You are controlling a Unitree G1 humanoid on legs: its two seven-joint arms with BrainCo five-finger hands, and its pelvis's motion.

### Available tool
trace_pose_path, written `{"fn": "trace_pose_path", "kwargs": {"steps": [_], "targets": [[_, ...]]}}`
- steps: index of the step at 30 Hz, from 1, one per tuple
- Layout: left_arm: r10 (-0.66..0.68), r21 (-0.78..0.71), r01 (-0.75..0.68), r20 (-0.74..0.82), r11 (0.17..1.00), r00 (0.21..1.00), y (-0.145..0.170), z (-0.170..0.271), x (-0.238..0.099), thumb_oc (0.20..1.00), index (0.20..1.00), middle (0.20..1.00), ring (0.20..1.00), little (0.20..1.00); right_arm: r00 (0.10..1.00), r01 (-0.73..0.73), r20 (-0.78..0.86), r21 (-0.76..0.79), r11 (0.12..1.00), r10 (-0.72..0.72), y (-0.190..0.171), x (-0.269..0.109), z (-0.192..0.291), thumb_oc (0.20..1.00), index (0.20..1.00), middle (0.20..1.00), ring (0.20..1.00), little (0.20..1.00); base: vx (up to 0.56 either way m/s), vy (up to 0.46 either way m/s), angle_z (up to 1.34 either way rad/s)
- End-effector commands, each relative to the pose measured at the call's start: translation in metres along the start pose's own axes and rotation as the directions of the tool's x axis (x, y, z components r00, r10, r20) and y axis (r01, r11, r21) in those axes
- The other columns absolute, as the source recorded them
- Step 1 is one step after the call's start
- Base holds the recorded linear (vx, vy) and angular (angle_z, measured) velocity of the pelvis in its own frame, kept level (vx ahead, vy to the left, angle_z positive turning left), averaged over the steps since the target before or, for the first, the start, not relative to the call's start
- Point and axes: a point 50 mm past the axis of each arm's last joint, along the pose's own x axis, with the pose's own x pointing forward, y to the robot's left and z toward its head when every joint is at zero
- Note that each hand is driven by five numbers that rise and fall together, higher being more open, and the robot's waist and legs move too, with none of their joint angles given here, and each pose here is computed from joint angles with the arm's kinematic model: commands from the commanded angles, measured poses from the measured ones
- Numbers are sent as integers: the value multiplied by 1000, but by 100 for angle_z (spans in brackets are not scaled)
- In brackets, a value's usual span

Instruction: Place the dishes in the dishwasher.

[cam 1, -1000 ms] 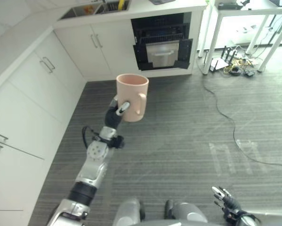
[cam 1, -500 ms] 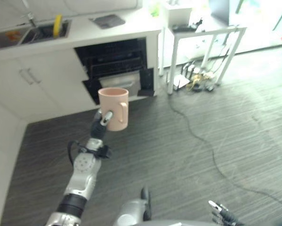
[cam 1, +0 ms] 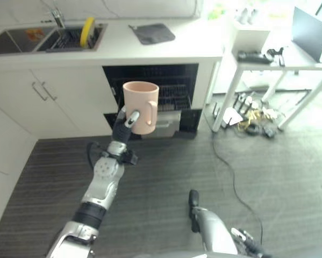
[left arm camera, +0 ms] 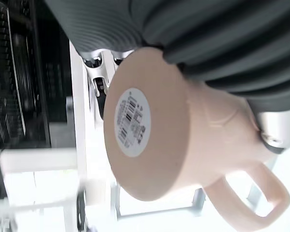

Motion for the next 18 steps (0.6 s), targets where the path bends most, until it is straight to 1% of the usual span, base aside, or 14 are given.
{"fn": "trace_pose_path", "kwargs": {"steps": [1,3,7,12,16,18], "targets": [[-45,9,44,218,999,975,-10,37,20,200,200,200,200,200,989,-9,151,36,999,3,3,8,39,1000,1000,1000,1000,1000,277,-44,72],[-53,-5,56,232,998,971,-16,41,21,200,200,200,200,200,986,7,168,3,1000,-8,-1,7,47,1000,1000,1000,1000,1000,232,-13,34],[-78,-4,81,236,997,969,-17,44,23,200,200,200,200,200,979,27,200,38,999,-35,-7,6,58,1000,1000,1000,1000,1000,111,146,3],[-70,-23,78,251,997,965,-16,47,27,200,200,200,200,200,973,59,219,37,998,-66,-17,3,67,1000,1000,1000,1000,1000,130,405,-9],[-79,14,78,230,997,970,-13,42,23,200,200,200,200,200,974,62,207,122,991,-86,-19,0,51,1000,1000,1000,1000,1000,77,329,-18],[-75,25,71,230,997,970,-9,41,20,200,200,200,200,200,977,64,195,123,990,-87,-17,0,43,1000,1000,1000,1000,1000,81,229,2]]}}
